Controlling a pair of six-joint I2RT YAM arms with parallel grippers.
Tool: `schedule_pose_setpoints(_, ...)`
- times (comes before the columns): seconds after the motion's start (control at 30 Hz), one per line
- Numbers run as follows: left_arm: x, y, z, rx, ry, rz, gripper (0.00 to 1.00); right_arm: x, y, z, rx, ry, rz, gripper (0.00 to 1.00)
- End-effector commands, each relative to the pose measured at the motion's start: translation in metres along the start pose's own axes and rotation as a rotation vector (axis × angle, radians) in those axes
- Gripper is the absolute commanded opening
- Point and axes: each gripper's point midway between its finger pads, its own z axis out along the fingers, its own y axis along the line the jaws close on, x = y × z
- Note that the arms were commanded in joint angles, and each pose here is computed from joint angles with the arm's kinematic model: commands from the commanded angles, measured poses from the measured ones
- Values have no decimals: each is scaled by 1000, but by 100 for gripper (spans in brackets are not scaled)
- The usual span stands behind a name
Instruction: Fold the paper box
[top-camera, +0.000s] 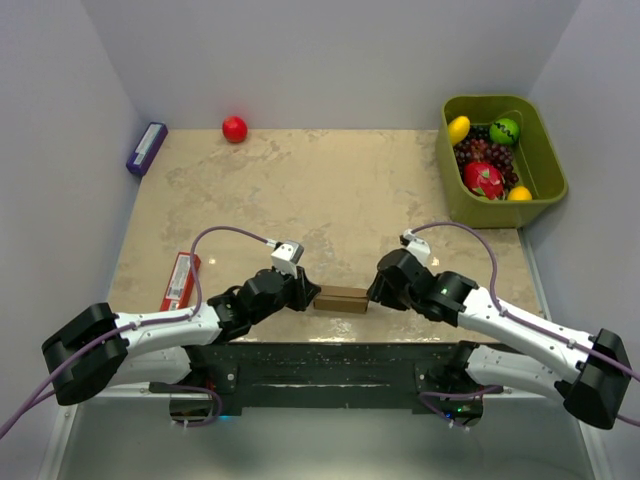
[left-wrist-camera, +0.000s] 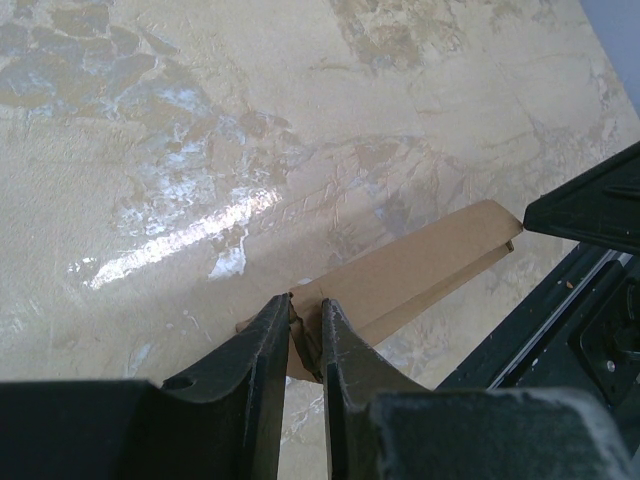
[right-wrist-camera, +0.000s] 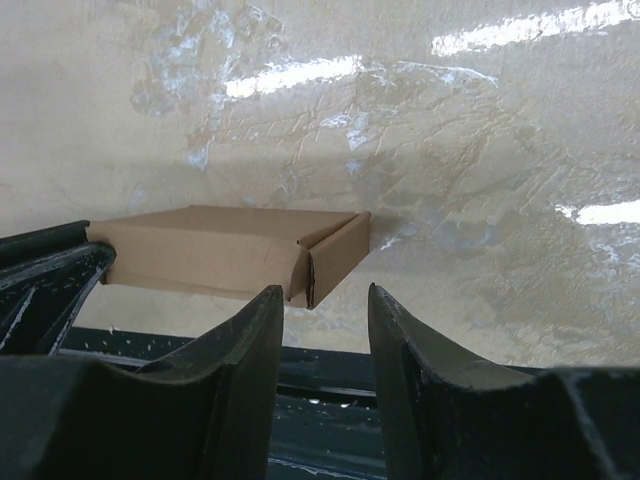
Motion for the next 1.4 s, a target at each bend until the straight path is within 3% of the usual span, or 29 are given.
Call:
schedule_pose_setpoints(0.0, 75, 58, -21, -187, 275, 115, 15, -6, 4, 1, -25, -5, -8, 42)
schedule_pose_setpoints(0.6, 75, 57, -20, -181, 274, 118, 15, 3, 1, 6, -23, 28, -19, 38)
schedule_pose_setpoints(0.87, 76, 58, -21, -181, 277, 118, 15, 9, -11, 10, 15, 40, -23, 30)
schedule_pose_setpoints(1.37, 75, 56, -21, -171, 272, 121, 15, 44, -46, 20, 131, 171, -66, 23)
